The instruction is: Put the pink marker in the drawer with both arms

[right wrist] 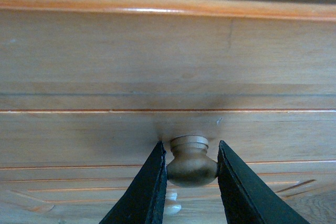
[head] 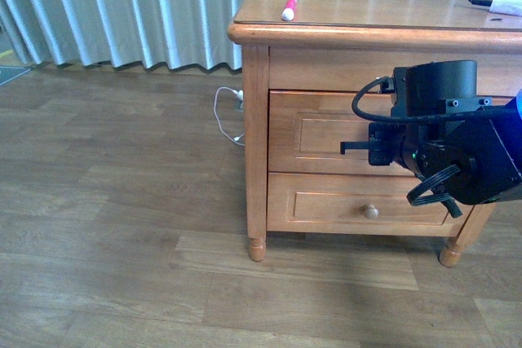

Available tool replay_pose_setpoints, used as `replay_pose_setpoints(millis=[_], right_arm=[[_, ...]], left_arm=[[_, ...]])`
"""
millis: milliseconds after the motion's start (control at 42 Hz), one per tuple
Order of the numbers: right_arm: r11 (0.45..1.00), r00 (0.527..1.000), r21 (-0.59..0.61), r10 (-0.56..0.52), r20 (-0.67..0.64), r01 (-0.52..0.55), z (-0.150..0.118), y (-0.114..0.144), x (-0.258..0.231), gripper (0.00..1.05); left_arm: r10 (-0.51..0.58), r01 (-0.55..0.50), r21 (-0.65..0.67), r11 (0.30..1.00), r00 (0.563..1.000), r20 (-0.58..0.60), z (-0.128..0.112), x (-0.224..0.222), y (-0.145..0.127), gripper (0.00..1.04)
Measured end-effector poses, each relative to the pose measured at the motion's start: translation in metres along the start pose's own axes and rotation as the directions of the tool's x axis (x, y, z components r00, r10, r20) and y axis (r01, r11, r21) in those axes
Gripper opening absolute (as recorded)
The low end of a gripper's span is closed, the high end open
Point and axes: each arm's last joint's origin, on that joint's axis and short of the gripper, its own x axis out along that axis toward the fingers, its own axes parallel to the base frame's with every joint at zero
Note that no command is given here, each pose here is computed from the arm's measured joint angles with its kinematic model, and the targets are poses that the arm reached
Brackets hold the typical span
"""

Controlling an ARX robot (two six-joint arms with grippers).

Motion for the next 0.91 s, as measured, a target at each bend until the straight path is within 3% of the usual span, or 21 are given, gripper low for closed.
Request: replay_pose_setpoints(millis=[310,644,763,906], right_arm=[[0.999,0.999,0.017,0.035,-0.021,-0.035,-0.013,-0.007,-0.027,0.23],[0.99,0.99,0.084,0.119,-0.078,-0.112,-0.055,-0.03,-0.122,0.24],[0.986,0.984,0.101,0.141,-0.108,-0.13,-0.067,-0.038,-0.155,0.48],[0.983,0.982,0.114,0.154,-0.108,-0.142,-0.058,-0.052,-0.195,0.75]], left_arm=[[0.0,0.0,0.0,1.0,1.0,0.0,0.0,0.0,0.0,0.98],[0.0,0.0,0.0,1.0,1.0,0.0,0.0,0.0,0.0,0.98],[0.0,0.0,0.0,1.0,1.0,0.0,0.0,0.0,0.0,0.98],[0.0,0.0,0.0,1.0,1.0,0.0,0.0,0.0,0.0,0.98]])
